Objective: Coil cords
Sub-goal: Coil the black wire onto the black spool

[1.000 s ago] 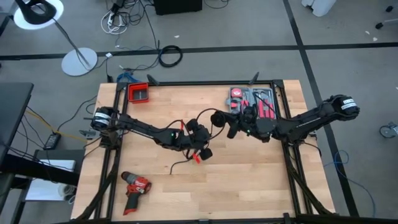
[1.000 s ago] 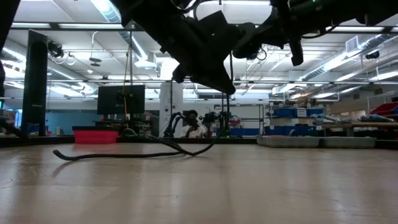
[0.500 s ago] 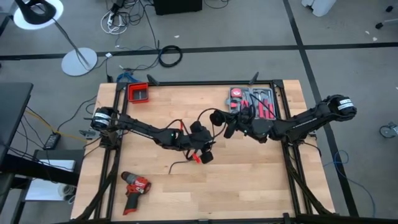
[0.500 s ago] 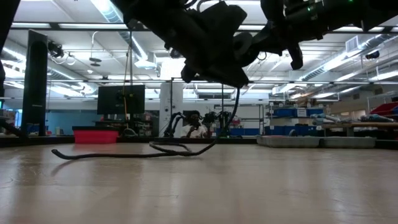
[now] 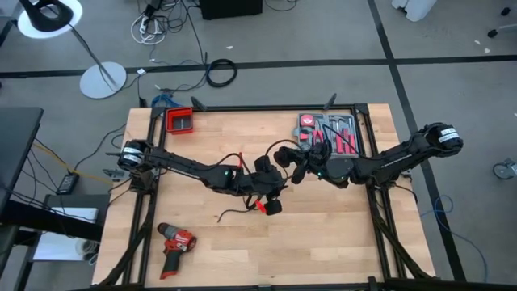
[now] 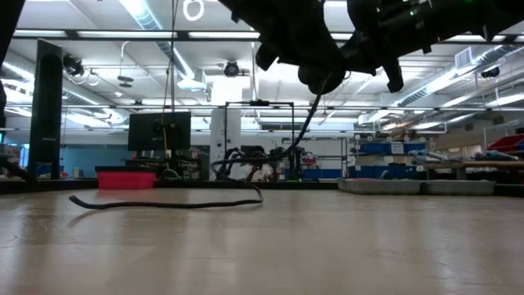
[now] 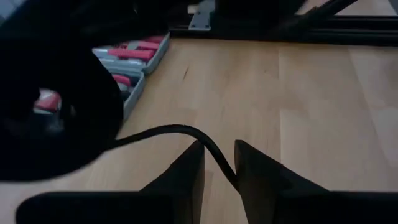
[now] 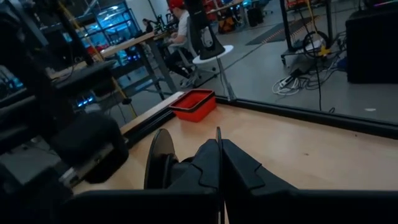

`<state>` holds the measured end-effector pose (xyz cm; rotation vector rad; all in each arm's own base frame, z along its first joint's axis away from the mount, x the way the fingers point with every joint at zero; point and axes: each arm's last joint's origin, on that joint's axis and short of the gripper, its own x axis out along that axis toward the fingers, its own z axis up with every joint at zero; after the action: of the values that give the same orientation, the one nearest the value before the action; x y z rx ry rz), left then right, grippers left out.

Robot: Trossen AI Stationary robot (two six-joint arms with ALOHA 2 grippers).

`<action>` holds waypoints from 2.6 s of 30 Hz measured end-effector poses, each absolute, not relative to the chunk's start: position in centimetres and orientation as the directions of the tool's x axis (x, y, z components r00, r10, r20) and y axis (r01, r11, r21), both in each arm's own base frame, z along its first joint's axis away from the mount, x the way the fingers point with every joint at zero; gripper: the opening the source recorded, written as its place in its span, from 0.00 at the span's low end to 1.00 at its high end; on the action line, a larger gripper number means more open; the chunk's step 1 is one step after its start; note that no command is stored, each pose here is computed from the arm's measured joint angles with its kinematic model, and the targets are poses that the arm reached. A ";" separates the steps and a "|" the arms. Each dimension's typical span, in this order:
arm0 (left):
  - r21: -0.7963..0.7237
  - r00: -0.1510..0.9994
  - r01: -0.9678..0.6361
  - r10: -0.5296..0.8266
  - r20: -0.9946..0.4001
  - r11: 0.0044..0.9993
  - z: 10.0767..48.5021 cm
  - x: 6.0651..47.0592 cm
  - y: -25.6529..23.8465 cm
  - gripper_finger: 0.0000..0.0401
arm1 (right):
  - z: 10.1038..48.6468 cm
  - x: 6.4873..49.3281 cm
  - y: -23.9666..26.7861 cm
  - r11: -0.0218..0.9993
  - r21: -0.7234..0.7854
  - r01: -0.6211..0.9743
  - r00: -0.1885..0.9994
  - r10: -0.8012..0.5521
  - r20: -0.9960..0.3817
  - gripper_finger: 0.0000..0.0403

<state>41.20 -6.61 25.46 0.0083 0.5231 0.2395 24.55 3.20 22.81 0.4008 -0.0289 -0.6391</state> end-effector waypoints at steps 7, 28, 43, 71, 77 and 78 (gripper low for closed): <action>0.104 0.852 -0.203 0.228 -0.472 0.974 26.4 41.5 -6.6 0.22 | 22.9 24.4 3.9 0.740 0.352 0.574 0.807 -0.583 -0.091 0.00; 0.228 0.849 -0.192 0.278 -0.450 0.955 30.6 38.5 -5.9 0.22 | 22.7 24.2 4.6 0.786 0.305 0.538 0.839 -0.532 -0.110 0.00; 0.088 0.629 -0.261 0.239 -0.740 0.961 27.5 35.8 -6.9 0.22 | 22.9 24.2 4.7 0.785 0.307 0.538 0.838 -0.537 -0.097 0.00; -0.048 0.699 -0.453 0.322 -0.638 0.890 20.5 36.0 -4.1 0.50 | 23.4 24.1 5.5 0.807 0.298 0.510 0.853 -0.519 -0.053 0.00; -0.051 0.715 -0.459 0.334 -0.614 0.887 20.0 36.6 -4.0 0.50 | 23.4 24.1 5.5 0.808 0.297 0.509 0.853 -0.519 -0.053 0.00; -0.042 0.711 -0.459 0.339 -0.616 0.887 20.0 36.6 -4.0 0.50 | 23.4 24.1 5.5 0.809 0.295 0.509 0.854 -0.518 -0.055 0.00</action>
<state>36.60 -3.99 19.96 -0.1984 0.6411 0.4456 24.07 5.54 23.42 0.3075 -0.0286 -0.5490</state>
